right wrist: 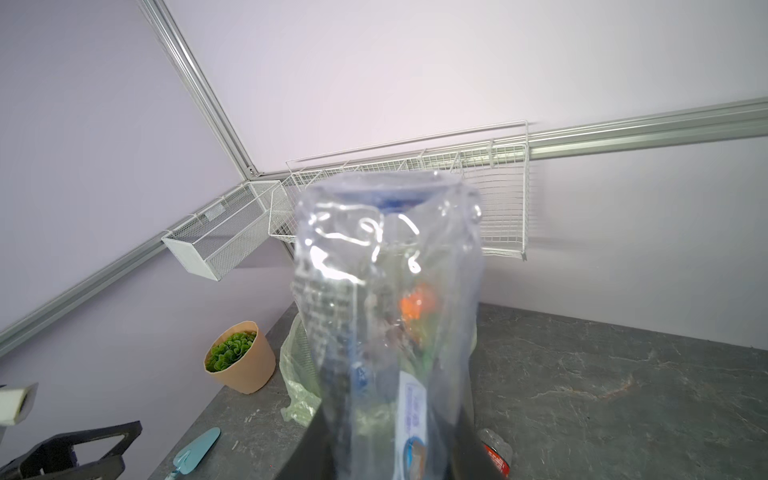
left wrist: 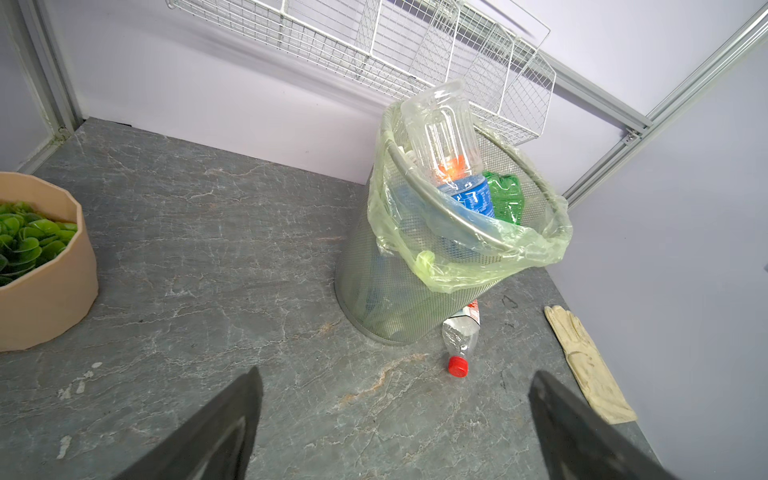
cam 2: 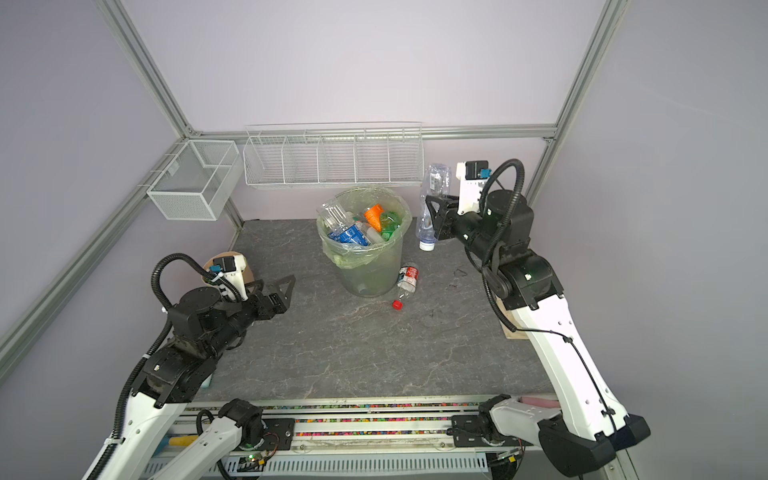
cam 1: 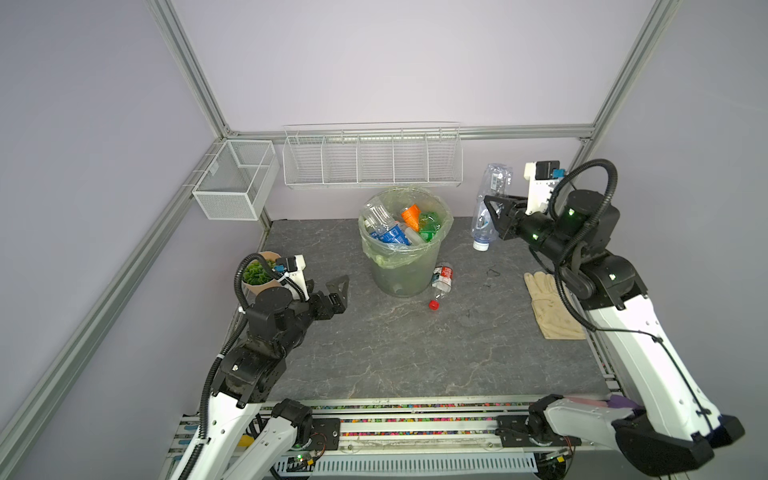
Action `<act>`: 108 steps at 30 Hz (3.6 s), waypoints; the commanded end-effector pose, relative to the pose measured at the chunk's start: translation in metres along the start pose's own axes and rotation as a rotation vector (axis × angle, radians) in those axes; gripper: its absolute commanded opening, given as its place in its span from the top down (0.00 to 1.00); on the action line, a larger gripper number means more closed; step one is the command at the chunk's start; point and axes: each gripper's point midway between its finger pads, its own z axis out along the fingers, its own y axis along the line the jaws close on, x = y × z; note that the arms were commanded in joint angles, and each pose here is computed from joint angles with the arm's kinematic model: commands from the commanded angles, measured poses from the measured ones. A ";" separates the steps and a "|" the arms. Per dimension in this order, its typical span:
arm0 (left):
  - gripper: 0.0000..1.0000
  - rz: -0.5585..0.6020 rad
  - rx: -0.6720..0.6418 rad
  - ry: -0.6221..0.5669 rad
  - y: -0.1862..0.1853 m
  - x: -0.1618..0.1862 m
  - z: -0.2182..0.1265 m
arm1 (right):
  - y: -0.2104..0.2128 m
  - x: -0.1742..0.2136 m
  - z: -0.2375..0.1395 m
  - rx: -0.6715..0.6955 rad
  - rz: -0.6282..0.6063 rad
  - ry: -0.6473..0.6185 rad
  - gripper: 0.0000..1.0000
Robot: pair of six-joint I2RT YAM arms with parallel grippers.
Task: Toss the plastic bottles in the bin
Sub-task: 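Lift the clear bottle with the right gripper and carry it over the bin, then open the right gripper to drop the clear bottle into the bin, then lower the right gripper toward the red-labelled red-capped bottle beside the bin, then close the right gripper on the red-labelled bottle's body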
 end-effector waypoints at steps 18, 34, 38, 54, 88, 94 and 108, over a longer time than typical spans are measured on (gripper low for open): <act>0.01 0.015 -0.026 -0.052 0.000 -0.019 -0.025 | 0.011 0.062 0.175 -0.018 -0.053 0.322 0.12; 0.01 0.008 -0.025 -0.050 0.001 -0.016 -0.025 | -0.005 0.033 0.102 0.103 -0.112 0.177 0.12; 0.01 0.008 -0.029 -0.045 0.002 -0.014 -0.023 | -0.023 0.045 0.093 0.166 -0.076 0.218 0.12; 0.01 0.002 -0.026 -0.027 0.003 -0.008 -0.015 | -0.118 0.135 0.064 0.370 0.158 0.417 0.12; 0.01 -0.010 -0.024 -0.011 0.005 0.000 -0.009 | -0.168 0.379 0.116 0.274 0.560 0.874 0.18; 0.01 -0.010 -0.022 -0.008 0.005 0.000 -0.007 | -0.167 0.395 0.123 0.271 0.559 0.907 0.19; 0.01 -0.011 -0.026 -0.004 0.006 0.003 -0.009 | -0.162 0.411 0.134 0.266 0.559 0.932 0.28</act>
